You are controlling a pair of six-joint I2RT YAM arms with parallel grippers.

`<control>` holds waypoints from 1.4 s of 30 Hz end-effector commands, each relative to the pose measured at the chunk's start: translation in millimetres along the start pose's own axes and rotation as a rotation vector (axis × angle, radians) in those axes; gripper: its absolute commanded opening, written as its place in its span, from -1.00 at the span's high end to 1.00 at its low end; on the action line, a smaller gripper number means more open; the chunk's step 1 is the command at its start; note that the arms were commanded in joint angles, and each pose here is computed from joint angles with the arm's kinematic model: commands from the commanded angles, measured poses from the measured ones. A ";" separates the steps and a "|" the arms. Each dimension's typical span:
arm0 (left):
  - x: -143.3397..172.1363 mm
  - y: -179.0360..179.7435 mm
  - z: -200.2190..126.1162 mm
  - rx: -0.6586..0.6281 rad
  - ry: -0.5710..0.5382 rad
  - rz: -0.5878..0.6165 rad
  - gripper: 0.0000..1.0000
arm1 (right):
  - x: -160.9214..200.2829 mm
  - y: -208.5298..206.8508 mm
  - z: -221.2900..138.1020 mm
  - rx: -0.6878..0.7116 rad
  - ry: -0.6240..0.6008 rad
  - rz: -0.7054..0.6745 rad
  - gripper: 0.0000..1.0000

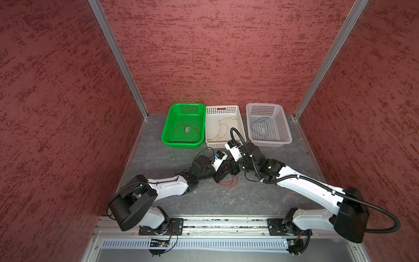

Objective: Untangle and sort cables by color
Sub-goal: Place the cable into the container.

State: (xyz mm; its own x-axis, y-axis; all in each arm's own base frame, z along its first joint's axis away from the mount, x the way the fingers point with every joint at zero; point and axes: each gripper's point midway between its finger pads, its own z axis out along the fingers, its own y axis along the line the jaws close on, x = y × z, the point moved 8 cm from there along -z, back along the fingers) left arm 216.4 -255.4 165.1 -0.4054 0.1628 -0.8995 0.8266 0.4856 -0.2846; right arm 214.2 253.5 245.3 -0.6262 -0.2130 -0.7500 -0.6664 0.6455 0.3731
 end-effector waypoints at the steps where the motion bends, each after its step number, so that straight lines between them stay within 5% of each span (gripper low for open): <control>1: -13.6 0.4 1.0 0.016 -0.039 0.012 0.53 | -4.2 5.0 -9.4 -0.030 -0.047 -0.005 1.00; 3: -13.7 0.9 -0.4 0.013 -0.038 0.009 1.00 | -3.4 4.0 -11.4 -0.028 -0.052 -0.001 1.00; 6: -15.0 0.1 -4.7 0.021 -0.046 0.008 1.00 | -2.3 1.9 -14.1 -0.020 -0.059 0.002 0.95; 10: -21.8 -2.4 -15.3 0.067 -0.063 -0.003 1.00 | -2.1 0.7 -25.7 -0.015 -0.098 -0.029 0.23; 13: -31.4 -1.6 -31.0 0.119 -0.102 -0.023 1.00 | -2.2 -3.1 -41.8 0.015 -0.142 -0.048 0.04; 23: -65.1 -21.4 -75.6 0.249 -0.127 0.013 1.00 | 6.0 -23.1 -42.4 0.077 -0.142 -0.038 -0.05; 32: -94.2 -41.0 -98.8 0.369 -0.180 0.036 1.00 | -0.6 -9.9 -28.5 -0.110 -0.316 -0.278 -0.07; 42: -128.5 -39.2 -128.2 0.358 -0.277 0.089 1.00 | -2.3 -1.8 1.8 -0.286 -0.278 -0.297 0.03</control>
State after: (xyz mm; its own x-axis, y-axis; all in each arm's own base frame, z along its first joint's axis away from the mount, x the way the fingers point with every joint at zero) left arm 187.4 -193.3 311.2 -0.2998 -0.0363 -0.9533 0.9404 0.1568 -0.3017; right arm 215.8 245.0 225.9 -0.3689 -0.1752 -0.9128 -0.8608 0.4350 0.2644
